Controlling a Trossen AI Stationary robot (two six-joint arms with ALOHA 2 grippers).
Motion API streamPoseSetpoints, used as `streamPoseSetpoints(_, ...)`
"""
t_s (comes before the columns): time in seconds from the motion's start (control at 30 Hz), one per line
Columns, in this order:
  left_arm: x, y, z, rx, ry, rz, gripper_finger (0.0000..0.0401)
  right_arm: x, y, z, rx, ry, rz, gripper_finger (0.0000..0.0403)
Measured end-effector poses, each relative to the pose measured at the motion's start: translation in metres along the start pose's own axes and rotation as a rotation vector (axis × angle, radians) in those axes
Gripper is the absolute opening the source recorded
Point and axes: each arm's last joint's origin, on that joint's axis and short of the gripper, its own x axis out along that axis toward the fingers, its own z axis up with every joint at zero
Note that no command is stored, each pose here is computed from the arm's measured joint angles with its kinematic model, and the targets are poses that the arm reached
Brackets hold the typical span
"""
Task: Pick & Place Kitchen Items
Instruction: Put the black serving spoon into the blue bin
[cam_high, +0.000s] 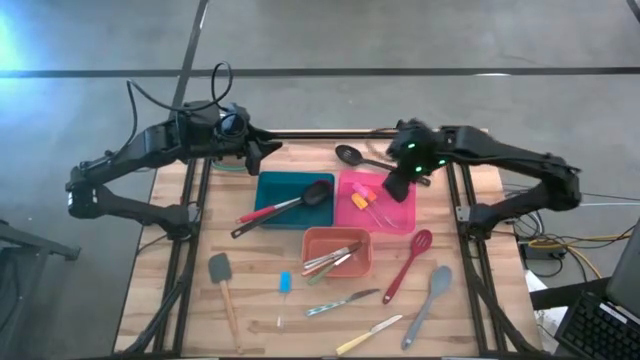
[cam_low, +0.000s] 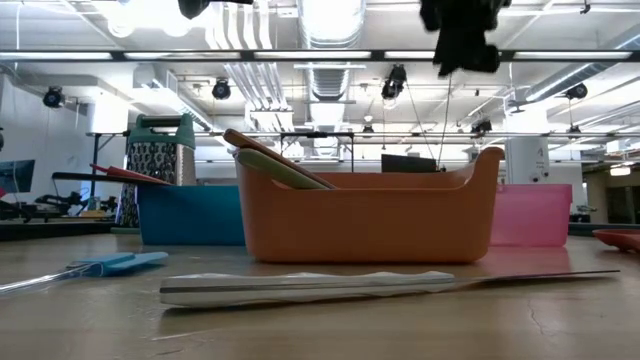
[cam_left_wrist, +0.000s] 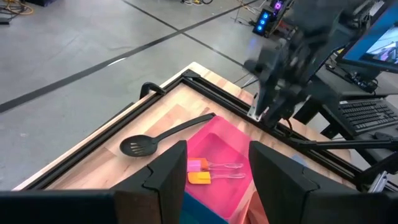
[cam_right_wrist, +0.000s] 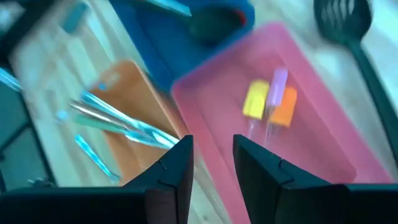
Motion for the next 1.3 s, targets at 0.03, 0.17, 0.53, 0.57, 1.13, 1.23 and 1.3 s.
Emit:
streamPoseSetpoints(0.03, 0.0, 0.0, 0.0, 0.0, 0.001, 0.0, 0.0177, -0.01, 0.001, -0.001, -0.007, -0.034, 0.017, 0.0103)
streamPoseSetpoints(0.17, 0.002, 0.0, 0.0, 0.0, 0.005, 0.002, 0.0177, -0.048, 0.006, -0.008, -0.032, -0.157, 0.076, 0.0095)
streamPoseSetpoints(0.53, 0.015, 0.0, -0.003, 0.003, 0.039, 0.014, 0.0177, -0.112, 0.005, -0.036, -0.072, -0.349, 0.172, 0.0095)
streamPoseSetpoints(0.57, 0.016, 0.0, -0.003, 0.004, 0.041, 0.014, 0.0177, -0.115, 0.005, -0.038, -0.074, -0.359, 0.177, 0.0097)
streamPoseSetpoints(1.13, 0.02, 0.0, -0.004, -0.014, 0.047, 0.018, 0.0177, -0.128, 0.002, -0.048, -0.083, -0.401, 0.197, 0.0083)
streamPoseSetpoints(1.23, 0.02, 0.0, -0.004, -0.018, 0.046, 0.017, 0.0177, -0.125, 0.003, -0.046, -0.08, -0.396, 0.189, 0.0078)
streamPoseSetpoints(1.3, 0.02, 0.0, -0.004, -0.019, 0.046, 0.017, 0.0177, -0.123, 0.002, -0.042, -0.068, -0.431, 0.14, 0.0075)
